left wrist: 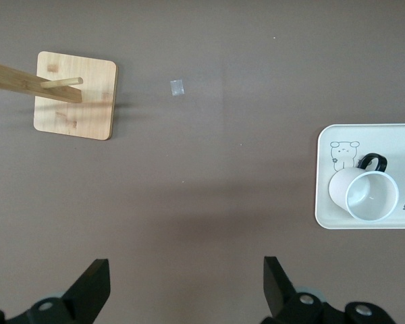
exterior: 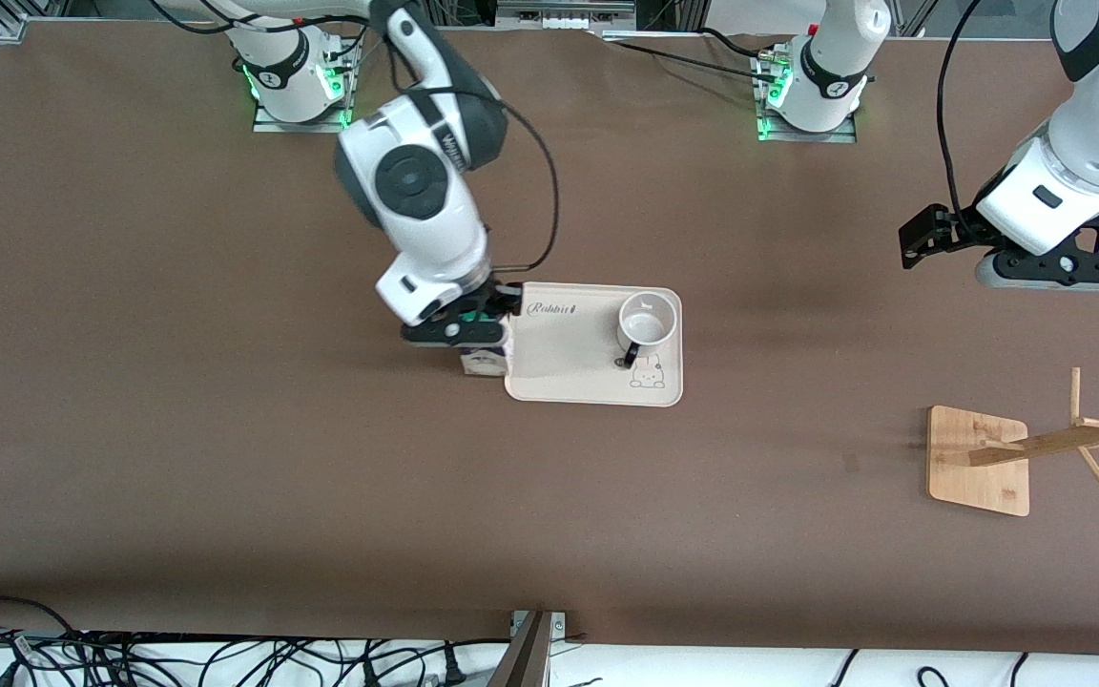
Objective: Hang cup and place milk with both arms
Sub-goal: 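Carry the milk carton off the tray with the right gripper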
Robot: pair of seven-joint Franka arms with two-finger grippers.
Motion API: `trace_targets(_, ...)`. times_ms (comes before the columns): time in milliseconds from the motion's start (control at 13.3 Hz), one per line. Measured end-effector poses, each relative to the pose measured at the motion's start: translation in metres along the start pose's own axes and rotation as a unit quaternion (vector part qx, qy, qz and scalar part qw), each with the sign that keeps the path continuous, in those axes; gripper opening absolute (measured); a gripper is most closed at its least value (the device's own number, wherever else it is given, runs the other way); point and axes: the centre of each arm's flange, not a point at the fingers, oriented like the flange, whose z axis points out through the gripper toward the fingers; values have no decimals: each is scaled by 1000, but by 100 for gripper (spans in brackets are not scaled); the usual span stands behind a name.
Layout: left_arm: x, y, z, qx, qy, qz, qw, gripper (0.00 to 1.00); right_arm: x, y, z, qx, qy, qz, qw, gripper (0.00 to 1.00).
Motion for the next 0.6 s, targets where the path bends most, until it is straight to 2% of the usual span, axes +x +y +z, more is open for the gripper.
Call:
trace_targets(225,0,0,0,0,0,0,1000,100,39,85,-17,11,-26,-37,999,35)
trace_targets(600,0,1,0,0,0,0,1000,100,80,211,-28,20,-41,-54,998,35)
